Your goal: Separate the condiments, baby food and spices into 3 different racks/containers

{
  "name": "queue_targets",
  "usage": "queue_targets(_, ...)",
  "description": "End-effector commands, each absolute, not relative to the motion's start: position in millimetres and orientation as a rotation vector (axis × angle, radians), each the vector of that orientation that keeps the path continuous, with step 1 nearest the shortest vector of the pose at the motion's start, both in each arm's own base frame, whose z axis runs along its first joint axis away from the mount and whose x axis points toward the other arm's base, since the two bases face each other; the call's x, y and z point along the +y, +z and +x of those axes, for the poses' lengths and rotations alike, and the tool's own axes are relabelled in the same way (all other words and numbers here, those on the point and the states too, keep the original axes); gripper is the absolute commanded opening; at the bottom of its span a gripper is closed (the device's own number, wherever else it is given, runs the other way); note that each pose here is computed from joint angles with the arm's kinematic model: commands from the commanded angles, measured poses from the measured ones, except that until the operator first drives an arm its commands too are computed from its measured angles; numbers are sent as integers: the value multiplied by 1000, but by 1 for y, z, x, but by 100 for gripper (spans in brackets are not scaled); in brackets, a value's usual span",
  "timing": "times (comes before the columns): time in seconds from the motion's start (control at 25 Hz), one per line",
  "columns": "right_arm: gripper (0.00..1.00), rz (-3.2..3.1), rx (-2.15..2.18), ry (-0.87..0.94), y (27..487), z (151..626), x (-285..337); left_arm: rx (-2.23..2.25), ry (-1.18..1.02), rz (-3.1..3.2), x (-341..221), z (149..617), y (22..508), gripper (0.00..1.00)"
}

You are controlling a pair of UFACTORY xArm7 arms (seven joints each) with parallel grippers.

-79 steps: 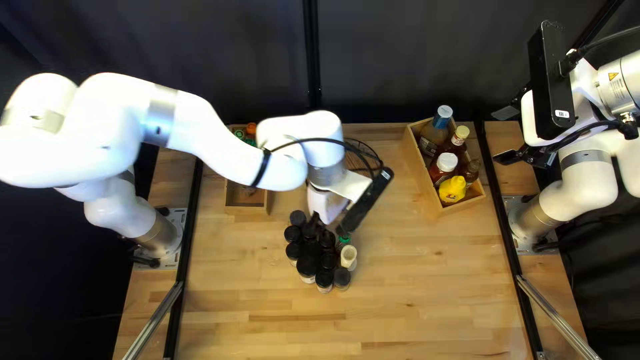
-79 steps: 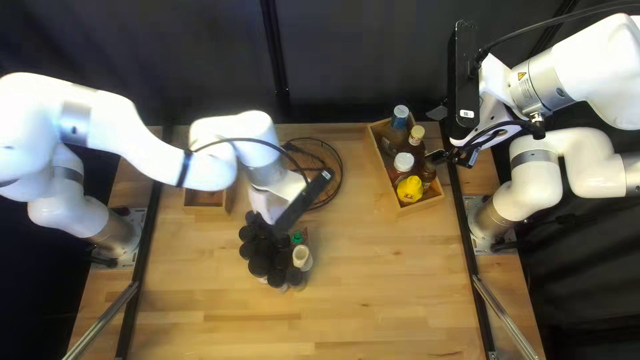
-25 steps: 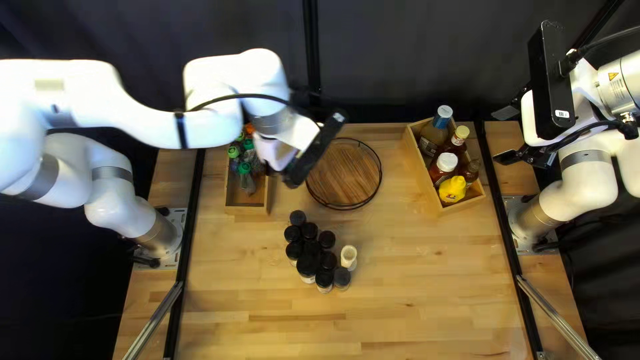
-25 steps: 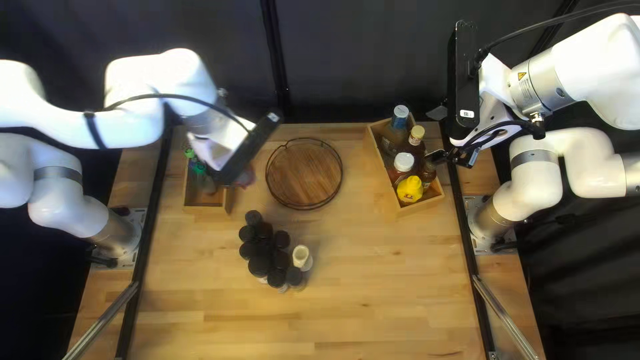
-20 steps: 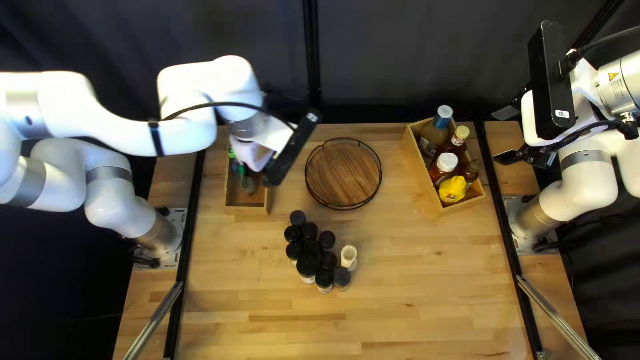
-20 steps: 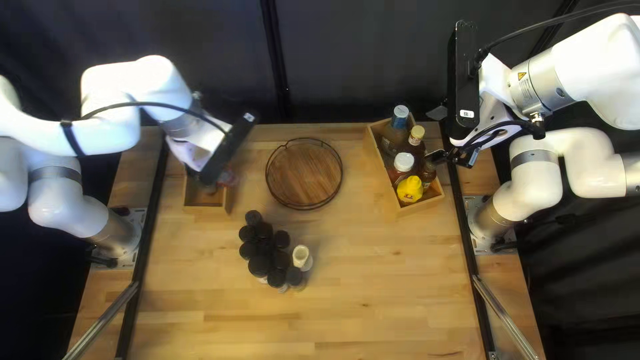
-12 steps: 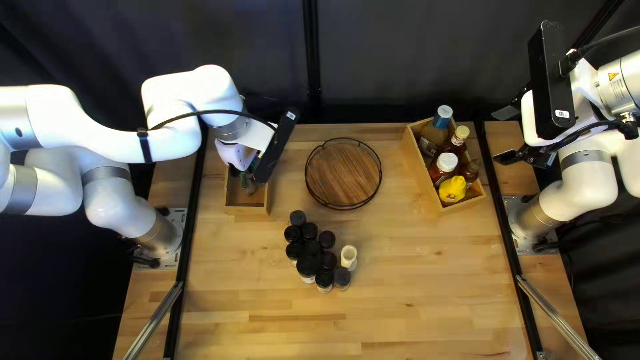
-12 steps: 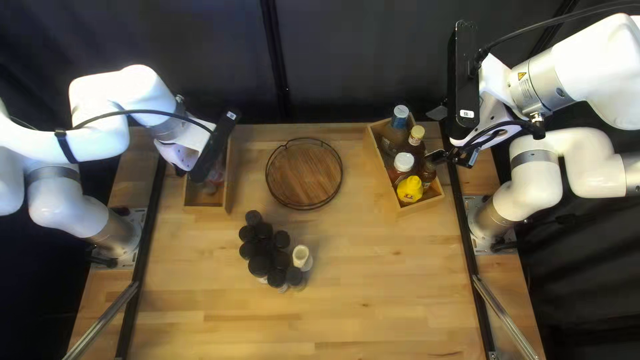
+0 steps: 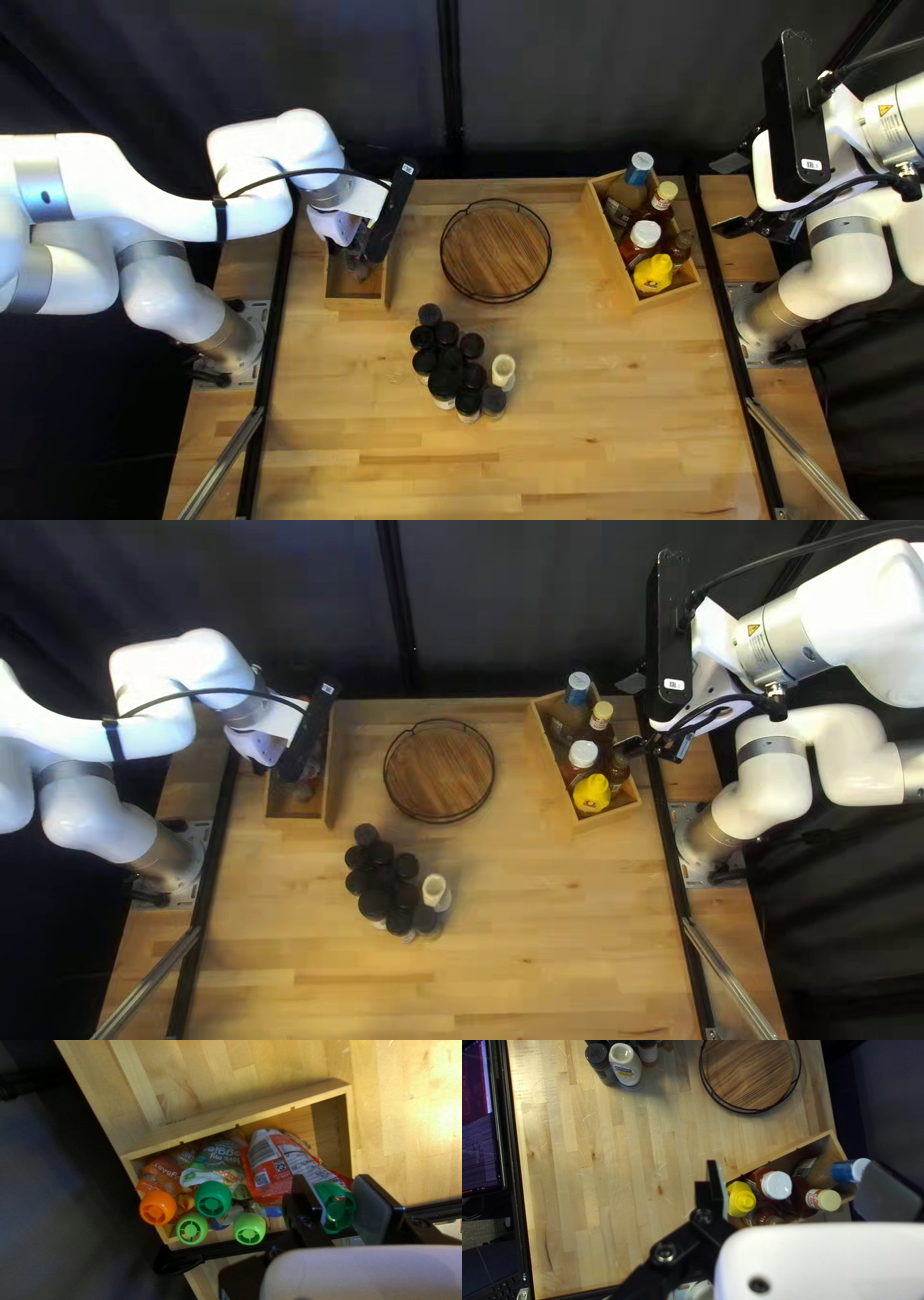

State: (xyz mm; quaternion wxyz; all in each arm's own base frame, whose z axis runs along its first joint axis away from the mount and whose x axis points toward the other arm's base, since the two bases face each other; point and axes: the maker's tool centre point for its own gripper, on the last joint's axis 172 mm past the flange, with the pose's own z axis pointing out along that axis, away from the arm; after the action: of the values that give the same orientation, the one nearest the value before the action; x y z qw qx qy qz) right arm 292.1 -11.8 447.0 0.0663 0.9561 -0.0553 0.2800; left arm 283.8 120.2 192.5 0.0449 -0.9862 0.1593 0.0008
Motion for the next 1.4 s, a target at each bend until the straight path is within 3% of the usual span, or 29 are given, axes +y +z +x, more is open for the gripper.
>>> queue_targets(0.04, 100, 2883, -167, 844, 447, 292, -12, 484, 12, -3024, 119, 285, 181, 0)
queue_targets(0.08, 100, 2883, -167, 844, 447, 292, -12, 485, 13, -3026, 119, 286, 179, 5)
queue_targets(0.12, 100, 2883, -167, 844, 447, 292, -12, 488, 14, -3030, 117, 287, 177, 24)
queue_targets(0.16, 100, 2883, -167, 844, 447, 292, -12, 491, 14, -3034, 116, 288, 176, 24)
queue_targets(0.2, 100, 2883, -167, 844, 447, 292, -12, 494, 15, -3037, 115, 290, 176, 80)
queue_targets(0.24, 100, 2883, -167, 844, 447, 292, -12, 496, 15, -3041, 113, 291, 177, 95)
queue_targets(0.28, 100, 2883, -167, 844, 447, 292, -12, 498, 15, -3043, 112, 292, 178, 100)
queue_targets(0.76, 100, 2883, -167, 844, 447, 292, -12, 757, -13, -3125, 35, 356, 216, 100)
queue_targets(1.4, 100, 2883, -167, 844, 447, 292, -12, 964, -180, -3119, -117, 427, 180, 100)
